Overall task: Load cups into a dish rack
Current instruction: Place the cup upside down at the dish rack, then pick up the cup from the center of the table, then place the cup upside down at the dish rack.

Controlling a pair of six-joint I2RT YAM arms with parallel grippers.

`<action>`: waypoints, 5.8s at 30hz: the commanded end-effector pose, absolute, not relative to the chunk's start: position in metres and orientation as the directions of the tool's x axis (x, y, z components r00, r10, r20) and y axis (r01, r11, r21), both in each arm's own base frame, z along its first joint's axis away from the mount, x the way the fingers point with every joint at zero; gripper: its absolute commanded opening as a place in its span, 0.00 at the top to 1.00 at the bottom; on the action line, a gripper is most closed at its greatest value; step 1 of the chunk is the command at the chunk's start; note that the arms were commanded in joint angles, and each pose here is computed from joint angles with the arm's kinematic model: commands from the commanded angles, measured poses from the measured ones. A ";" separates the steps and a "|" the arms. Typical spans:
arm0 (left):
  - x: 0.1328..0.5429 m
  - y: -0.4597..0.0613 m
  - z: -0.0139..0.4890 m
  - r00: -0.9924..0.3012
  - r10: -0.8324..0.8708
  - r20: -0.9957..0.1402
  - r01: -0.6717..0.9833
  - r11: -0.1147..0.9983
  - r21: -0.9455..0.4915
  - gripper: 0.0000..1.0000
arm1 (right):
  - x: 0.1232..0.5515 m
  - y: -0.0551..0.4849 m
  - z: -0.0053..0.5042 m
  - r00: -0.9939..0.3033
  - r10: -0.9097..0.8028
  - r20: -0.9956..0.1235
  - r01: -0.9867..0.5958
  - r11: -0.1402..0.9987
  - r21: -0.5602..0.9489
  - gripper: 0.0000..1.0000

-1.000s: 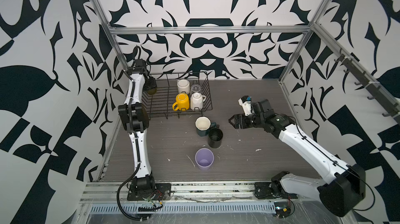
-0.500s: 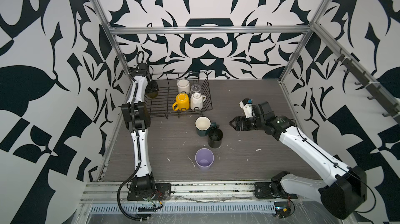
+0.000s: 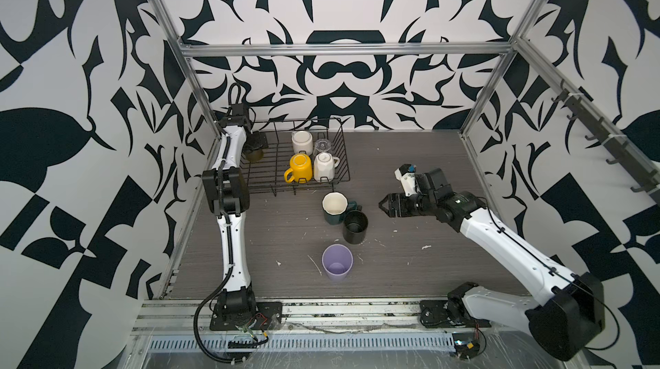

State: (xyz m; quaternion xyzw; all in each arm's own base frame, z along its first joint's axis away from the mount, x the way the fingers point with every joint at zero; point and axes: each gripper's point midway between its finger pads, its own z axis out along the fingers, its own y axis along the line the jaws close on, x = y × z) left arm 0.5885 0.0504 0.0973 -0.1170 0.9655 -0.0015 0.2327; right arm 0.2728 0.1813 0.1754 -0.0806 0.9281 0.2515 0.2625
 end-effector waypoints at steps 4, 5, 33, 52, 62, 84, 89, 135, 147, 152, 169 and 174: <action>0.580 0.053 0.100 -0.873 -0.230 -0.430 -0.229 0.972 -0.057 0.01 | 0.272 0.184 0.175 -0.853 -0.012 -0.522 -0.281 0.852 0.441 0.18; 0.580 0.053 0.102 -0.871 -0.231 -0.434 -0.229 0.972 -0.058 0.01 | 0.272 0.184 0.175 -0.853 -0.013 -0.522 -0.282 0.852 0.441 0.18; 0.499 0.004 0.377 -0.210 -0.380 -0.901 0.105 0.907 -0.407 0.01 | 0.270 0.226 0.161 -0.830 -0.224 -0.510 -0.399 0.878 0.263 0.31; 0.402 -0.005 0.380 -0.201 -0.464 -0.863 0.086 0.869 -0.487 0.01 | 0.276 0.257 0.110 -0.859 -0.315 -0.403 -0.408 0.897 0.168 0.51; 0.383 -0.008 0.379 -0.205 -0.458 -0.865 0.091 0.871 -0.483 0.01 | 0.282 0.253 0.090 -0.867 -0.348 -0.356 -0.401 0.912 0.085 0.71; 0.370 -0.016 0.380 -0.202 -0.456 -0.867 0.139 0.863 -0.486 0.01 | 0.261 0.196 0.136 -0.868 -0.288 -0.404 -0.334 0.941 0.047 1.00; 0.366 -0.031 0.381 -0.201 -0.465 -0.862 0.236 0.831 -0.503 0.01 | 0.277 0.173 0.176 -0.864 -0.138 -0.484 -0.276 0.934 0.227 1.00; 0.305 -0.173 0.319 0.005 -0.298 -0.955 0.907 0.403 -0.121 0.01 | 0.311 0.284 0.370 -0.773 0.072 -0.630 -0.586 0.301 0.753 1.00; 0.308 -0.173 0.320 0.226 -0.195 -0.954 0.870 0.480 0.108 0.01 | 0.308 0.294 0.380 -0.869 0.055 -0.491 -0.471 0.213 0.856 1.00; 0.305 -0.179 0.323 0.251 -0.180 -0.951 0.876 0.460 0.144 0.01 | 0.303 0.298 0.371 -0.873 0.020 -0.488 -0.473 0.212 0.855 1.00; 0.272 -0.217 0.324 0.327 0.010 -0.945 0.862 0.407 0.303 0.01 | 0.299 0.328 0.361 -0.865 -0.040 -0.501 -0.499 0.186 0.846 1.00; 0.268 -0.221 0.324 0.327 0.008 -0.945 0.870 0.389 0.304 0.01 | 0.292 0.336 0.361 -0.861 -0.064 -0.504 -0.507 0.169 0.845 1.00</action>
